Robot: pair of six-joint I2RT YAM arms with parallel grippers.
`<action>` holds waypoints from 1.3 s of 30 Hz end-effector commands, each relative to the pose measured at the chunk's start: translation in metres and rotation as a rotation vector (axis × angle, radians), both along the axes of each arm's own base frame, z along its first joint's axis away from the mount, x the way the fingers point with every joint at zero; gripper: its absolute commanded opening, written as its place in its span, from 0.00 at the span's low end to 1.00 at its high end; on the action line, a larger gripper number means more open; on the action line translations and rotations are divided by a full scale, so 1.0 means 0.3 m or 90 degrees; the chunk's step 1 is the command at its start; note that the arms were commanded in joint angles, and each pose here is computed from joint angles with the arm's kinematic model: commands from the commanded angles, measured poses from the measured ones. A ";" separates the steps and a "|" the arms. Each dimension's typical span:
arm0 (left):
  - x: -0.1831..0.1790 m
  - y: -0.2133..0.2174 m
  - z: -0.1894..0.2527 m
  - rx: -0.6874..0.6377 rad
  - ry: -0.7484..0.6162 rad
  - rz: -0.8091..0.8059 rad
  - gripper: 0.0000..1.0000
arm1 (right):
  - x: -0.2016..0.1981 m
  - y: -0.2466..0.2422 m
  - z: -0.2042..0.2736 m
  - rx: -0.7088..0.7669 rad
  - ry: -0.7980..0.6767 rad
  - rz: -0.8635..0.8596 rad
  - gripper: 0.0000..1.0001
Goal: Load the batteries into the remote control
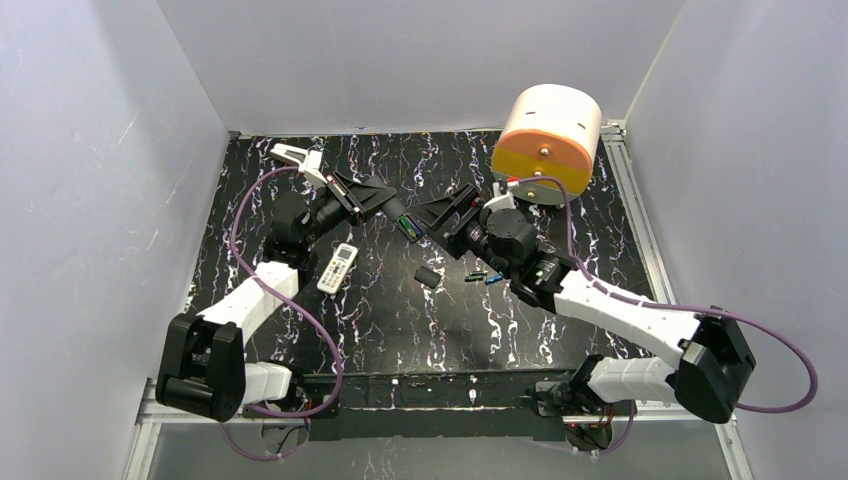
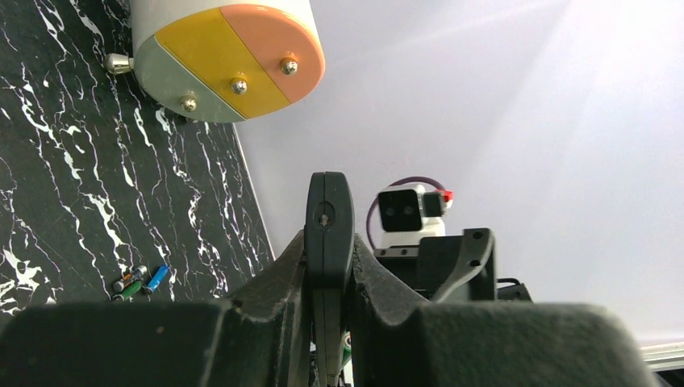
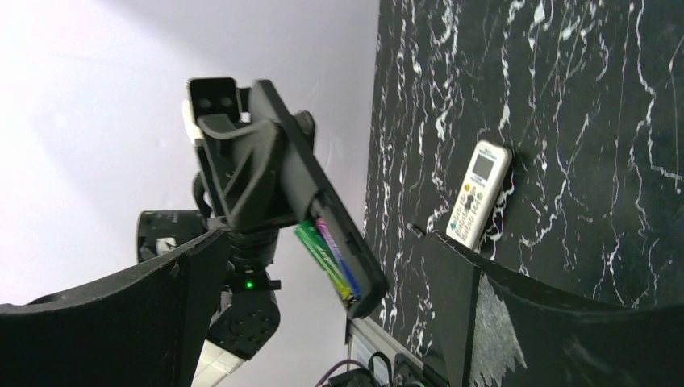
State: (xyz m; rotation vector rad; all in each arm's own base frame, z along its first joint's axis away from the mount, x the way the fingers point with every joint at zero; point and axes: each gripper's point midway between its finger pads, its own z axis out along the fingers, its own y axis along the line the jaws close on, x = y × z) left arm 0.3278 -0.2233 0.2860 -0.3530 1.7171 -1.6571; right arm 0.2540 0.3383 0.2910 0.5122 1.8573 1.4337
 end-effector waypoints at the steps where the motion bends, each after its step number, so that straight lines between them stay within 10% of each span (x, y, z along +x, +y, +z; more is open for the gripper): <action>1: -0.006 0.004 0.104 -0.015 -0.058 0.003 0.00 | -0.012 0.045 0.051 0.067 -0.006 0.038 0.99; 11: -0.013 0.002 0.090 -0.010 -0.056 -0.003 0.00 | -0.019 0.100 0.064 0.085 0.003 0.079 0.98; 39: -0.051 -0.012 0.099 0.003 -0.086 -0.040 0.00 | -0.033 0.148 0.020 0.065 0.030 0.148 0.57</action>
